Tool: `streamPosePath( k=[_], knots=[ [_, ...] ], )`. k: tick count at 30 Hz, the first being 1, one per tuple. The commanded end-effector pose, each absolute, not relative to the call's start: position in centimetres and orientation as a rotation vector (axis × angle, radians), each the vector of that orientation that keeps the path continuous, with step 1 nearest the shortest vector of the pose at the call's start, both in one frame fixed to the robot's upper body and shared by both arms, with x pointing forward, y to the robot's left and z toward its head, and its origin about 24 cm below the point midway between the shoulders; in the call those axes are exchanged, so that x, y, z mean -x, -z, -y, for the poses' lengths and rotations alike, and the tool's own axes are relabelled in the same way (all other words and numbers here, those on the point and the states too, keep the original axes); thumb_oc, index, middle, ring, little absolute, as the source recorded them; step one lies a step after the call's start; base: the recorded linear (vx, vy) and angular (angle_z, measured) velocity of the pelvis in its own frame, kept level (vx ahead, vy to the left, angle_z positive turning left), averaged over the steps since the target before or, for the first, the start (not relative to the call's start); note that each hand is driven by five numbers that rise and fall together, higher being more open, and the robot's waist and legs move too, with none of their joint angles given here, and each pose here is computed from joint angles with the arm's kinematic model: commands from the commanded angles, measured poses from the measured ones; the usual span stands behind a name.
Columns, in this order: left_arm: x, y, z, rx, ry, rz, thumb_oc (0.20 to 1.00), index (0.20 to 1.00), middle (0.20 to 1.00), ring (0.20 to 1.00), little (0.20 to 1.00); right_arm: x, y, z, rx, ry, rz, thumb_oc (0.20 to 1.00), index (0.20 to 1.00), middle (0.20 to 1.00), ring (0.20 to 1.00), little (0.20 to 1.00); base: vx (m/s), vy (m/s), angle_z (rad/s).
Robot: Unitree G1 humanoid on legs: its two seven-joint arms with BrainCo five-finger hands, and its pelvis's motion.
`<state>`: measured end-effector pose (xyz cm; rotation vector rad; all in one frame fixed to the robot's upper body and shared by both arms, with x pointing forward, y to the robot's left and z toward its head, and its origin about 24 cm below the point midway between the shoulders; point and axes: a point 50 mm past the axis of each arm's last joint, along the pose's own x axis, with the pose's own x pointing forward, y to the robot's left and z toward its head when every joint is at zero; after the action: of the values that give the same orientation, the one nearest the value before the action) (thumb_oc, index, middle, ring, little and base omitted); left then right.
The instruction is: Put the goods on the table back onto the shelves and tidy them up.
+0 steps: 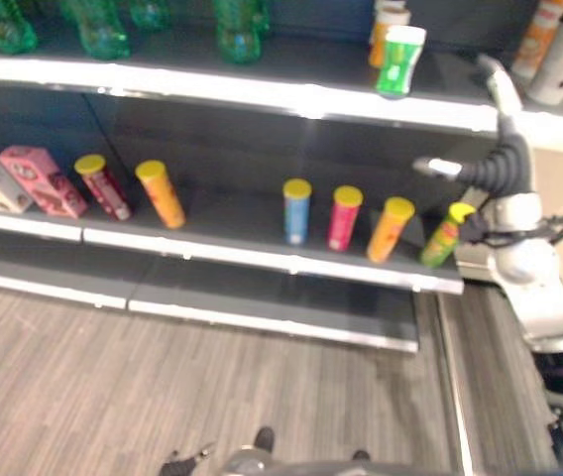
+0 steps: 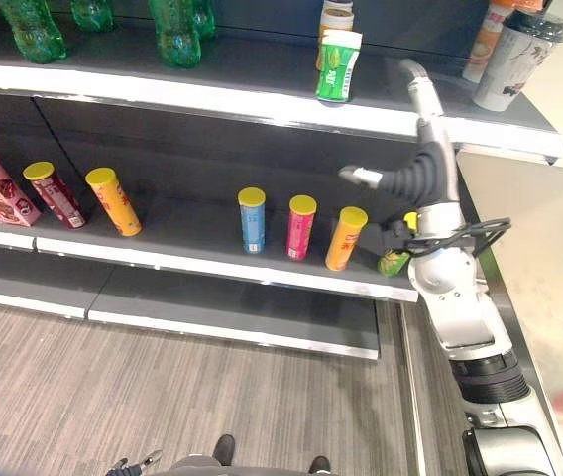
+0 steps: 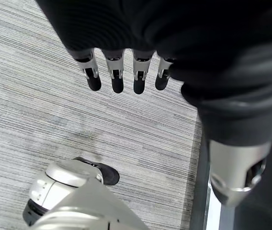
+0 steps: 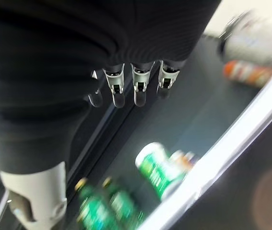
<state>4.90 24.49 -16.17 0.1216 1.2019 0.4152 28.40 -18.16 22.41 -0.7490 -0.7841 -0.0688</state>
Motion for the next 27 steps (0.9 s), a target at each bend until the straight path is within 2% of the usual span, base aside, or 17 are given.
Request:
streamPosePath(
  k=[1, 9, 27],
  knots=[
    [-5.8, 15.6, -26.1, -0.183, -0.423, -1.169, 1.0, 1.0, 1.0, 1.0, 1.0, -28.2, -25.1, 16.9, 0.874, 0.006, 0.929, 1.0, 1.0, 1.0, 1.0, 1.0, 0.0, 0.0, 0.0],
    [-5.4, 15.6, -26.7, -0.223, -0.422, -1.187, 1.0, 1.0, 1.0, 1.0, 1.0, -30.0, -26.6, 18.6, 1.253, 0.106, 0.914, 1.0, 1.0, 1.0, 1.0, 1.0, 0.0, 0.0, 0.0],
    [-5.6, 15.6, -26.5, -0.21, -0.392, -1.172, 1.0, 1.0, 1.0, 1.0, 1.0, -33.8, -26.9, 18.2, 1.399, 0.045, 0.792, 1.0, 1.0, 1.0, 1.0, 1.0, 0.0, 0.0, 0.0]
  ],
)
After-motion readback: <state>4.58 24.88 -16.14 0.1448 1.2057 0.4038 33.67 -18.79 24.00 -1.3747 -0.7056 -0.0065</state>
